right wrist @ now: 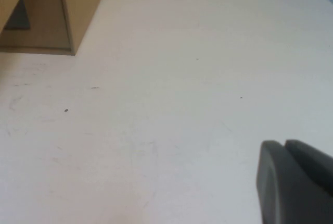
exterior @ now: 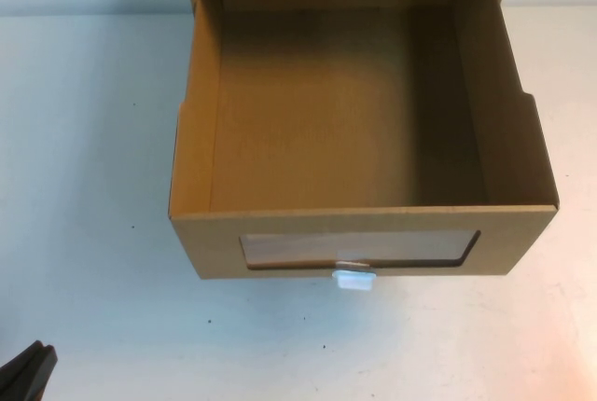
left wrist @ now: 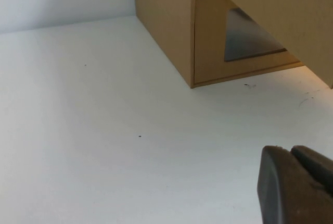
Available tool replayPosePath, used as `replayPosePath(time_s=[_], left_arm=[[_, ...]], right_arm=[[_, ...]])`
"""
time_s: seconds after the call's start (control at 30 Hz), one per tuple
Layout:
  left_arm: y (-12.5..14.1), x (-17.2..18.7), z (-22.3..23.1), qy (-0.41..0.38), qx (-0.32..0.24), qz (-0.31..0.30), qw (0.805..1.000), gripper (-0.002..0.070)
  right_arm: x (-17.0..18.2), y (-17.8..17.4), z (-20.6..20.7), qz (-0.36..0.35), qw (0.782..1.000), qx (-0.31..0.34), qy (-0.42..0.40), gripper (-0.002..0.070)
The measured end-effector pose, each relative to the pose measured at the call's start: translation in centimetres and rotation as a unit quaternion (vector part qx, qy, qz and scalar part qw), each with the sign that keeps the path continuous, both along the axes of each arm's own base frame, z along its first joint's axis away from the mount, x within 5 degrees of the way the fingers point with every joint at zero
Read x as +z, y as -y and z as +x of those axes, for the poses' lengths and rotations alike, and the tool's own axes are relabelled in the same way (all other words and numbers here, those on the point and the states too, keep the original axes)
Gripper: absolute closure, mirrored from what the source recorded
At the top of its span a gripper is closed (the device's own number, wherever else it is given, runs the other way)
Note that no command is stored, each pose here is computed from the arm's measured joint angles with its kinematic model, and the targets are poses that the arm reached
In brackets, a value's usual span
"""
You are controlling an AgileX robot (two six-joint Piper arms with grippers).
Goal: Open the shoe box
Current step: 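Pull the top drawer of the cardboard box fully open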
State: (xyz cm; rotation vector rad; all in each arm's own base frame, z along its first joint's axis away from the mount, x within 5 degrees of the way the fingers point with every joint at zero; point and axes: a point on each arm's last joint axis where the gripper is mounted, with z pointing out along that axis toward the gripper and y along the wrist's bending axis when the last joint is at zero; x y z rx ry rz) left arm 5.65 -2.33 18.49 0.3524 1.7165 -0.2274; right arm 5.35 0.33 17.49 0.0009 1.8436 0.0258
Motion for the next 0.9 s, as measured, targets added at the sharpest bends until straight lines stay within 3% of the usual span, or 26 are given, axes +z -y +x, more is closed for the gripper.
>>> replayPosePath(time_s=[0.3, 0.9], left_arm=[[0.00, 0.00, 0.00, 0.000, 0.000, 0.000, 1.000, 0.0680], [0.00, 0.00, 0.00, 0.000, 0.000, 0.000, 1.000, 0.0680]], right_arm=[[-0.04, -0.36, -0.06, -0.003, 0.999, 0.034, -0.002, 0.0689], [-0.04, -0.37, -0.06, -0.005, 0.999, 0.036, -0.002, 0.0689]])
